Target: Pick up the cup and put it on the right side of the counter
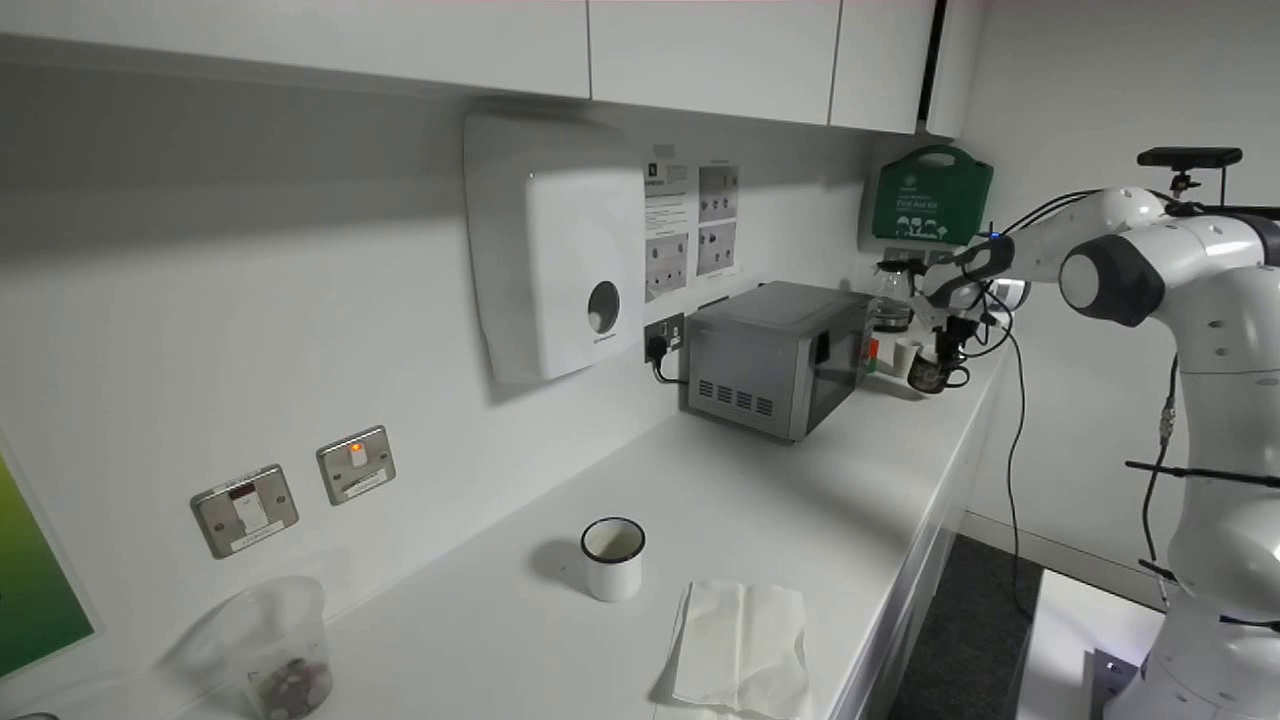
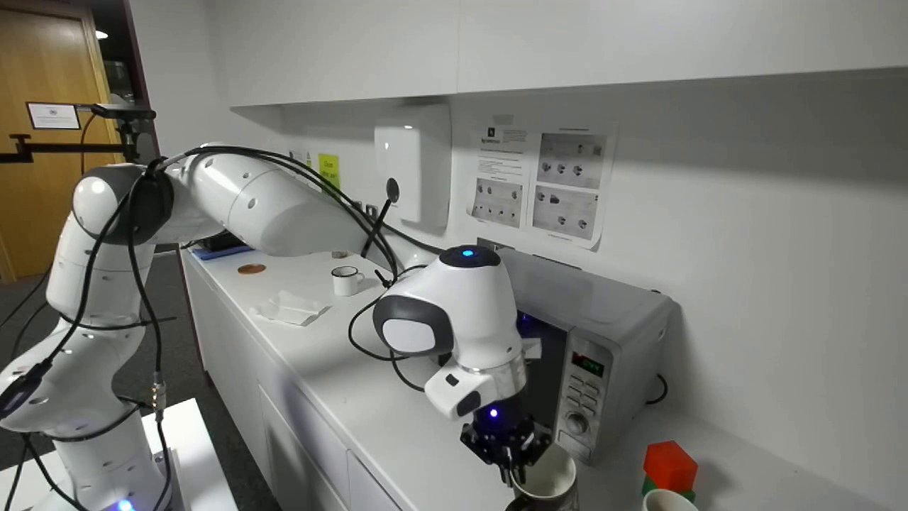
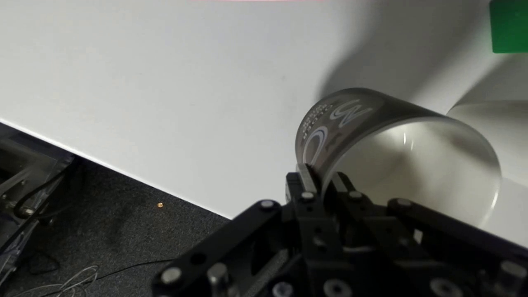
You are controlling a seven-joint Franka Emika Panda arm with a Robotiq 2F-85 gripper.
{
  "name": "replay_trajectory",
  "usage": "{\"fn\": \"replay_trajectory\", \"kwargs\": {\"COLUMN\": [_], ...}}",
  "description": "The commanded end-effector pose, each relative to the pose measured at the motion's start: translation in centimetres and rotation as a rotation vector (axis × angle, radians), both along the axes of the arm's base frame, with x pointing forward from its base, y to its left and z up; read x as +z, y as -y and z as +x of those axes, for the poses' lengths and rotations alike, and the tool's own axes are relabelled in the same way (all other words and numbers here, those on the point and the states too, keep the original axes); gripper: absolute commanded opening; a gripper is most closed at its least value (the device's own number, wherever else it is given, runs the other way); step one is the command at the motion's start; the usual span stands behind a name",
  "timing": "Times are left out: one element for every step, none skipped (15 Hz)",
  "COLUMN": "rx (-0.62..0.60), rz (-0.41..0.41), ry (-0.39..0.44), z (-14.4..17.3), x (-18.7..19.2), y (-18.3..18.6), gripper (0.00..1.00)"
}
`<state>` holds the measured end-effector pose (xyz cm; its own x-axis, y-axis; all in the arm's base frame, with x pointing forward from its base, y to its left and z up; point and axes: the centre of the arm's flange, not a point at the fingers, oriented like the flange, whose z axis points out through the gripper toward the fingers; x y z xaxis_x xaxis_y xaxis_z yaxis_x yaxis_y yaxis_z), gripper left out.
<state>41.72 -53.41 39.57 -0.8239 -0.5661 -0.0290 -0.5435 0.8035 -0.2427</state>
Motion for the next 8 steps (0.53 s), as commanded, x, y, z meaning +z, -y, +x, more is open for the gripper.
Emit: {"fn": "replay_trajectory", "kwargs": {"rx": [-0.033,-0.036,-0.039,-0.042,-0.045,-0.048,-0.051,-0.050], "rz": [-0.067,-0.071,-0.077,-0.079,-0.079,-0.080,-0.078,-0.080], "ry": [0.022,0.021,0.022,0.019,0.012,0.004,-0.006,-0.020], "z": [0.0,0.0,-0.1,-0.2,-0.4,-0.6,-0.7,-0.9], "x": [0.9,0.9,0.8,0.7,0.5,0.4,0.3,0.3], "y": [1.5,1.7,1.8,2.0,2.1,2.3,2.4,2.6], "gripper": [0.02,0.02,0.02,0.02,0.02,0.02,0.02,0.02]}}
